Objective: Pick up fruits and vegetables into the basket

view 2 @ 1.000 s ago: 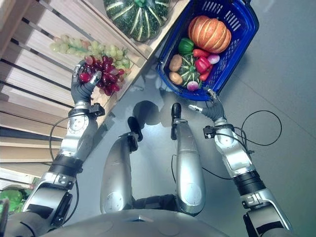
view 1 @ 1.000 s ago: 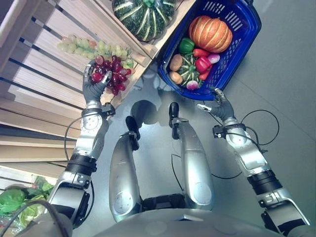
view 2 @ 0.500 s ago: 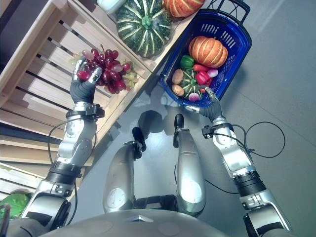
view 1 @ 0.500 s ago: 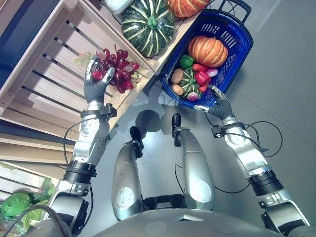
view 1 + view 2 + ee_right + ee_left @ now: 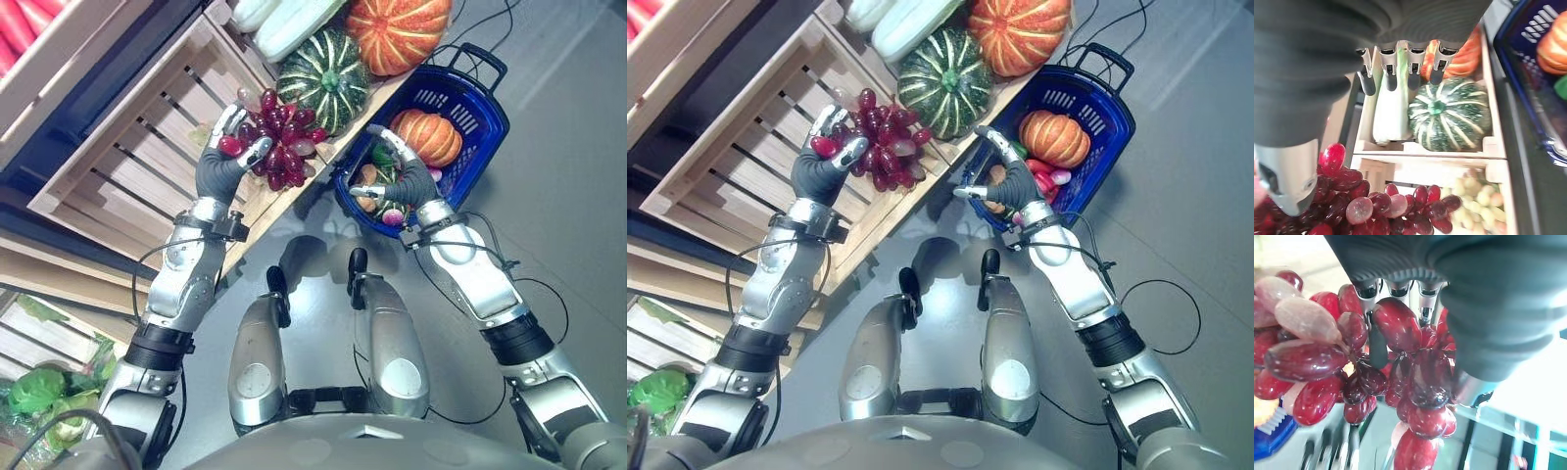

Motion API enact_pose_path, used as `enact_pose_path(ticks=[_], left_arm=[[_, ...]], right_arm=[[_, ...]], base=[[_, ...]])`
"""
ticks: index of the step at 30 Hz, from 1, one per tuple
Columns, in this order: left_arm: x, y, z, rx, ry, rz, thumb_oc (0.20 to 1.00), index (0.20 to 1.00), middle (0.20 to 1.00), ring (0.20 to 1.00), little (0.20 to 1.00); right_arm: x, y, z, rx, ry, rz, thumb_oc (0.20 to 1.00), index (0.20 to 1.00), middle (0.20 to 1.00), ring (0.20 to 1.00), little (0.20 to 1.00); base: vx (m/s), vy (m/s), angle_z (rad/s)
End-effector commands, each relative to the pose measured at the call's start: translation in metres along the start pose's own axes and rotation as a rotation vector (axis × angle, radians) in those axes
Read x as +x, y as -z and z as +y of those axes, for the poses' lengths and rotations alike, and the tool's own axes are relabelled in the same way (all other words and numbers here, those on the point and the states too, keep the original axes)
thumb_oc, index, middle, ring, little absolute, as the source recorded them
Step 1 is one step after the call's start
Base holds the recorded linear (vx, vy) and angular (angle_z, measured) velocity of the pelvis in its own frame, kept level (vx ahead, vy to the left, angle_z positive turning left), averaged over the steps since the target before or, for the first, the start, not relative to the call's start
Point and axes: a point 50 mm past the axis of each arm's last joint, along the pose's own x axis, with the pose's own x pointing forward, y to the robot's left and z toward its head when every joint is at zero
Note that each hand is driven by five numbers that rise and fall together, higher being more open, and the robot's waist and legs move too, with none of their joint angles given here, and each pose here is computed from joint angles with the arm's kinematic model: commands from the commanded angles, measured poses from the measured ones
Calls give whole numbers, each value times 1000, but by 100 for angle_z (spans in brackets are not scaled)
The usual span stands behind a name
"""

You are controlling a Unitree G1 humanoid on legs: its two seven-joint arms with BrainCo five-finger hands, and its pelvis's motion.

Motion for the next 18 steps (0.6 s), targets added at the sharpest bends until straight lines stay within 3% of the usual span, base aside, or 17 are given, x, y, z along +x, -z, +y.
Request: enact_pose_path(ticks=[1, 18], left_arm=[[6, -25, -32, -51, 174, -141, 200, 200, 200, 200, 200], [10, -23, -60, -82, 365, -137, 200, 200, 200, 200, 200]], right_arm=[[2, -37, 8, 58, 10, -207, 1000, 1000, 1000, 1000, 1000], [8, -16, 54, 268, -157, 4, 1000, 1000, 1000, 1000, 1000]], base=[[43, -5, 2], [36, -11, 3]])
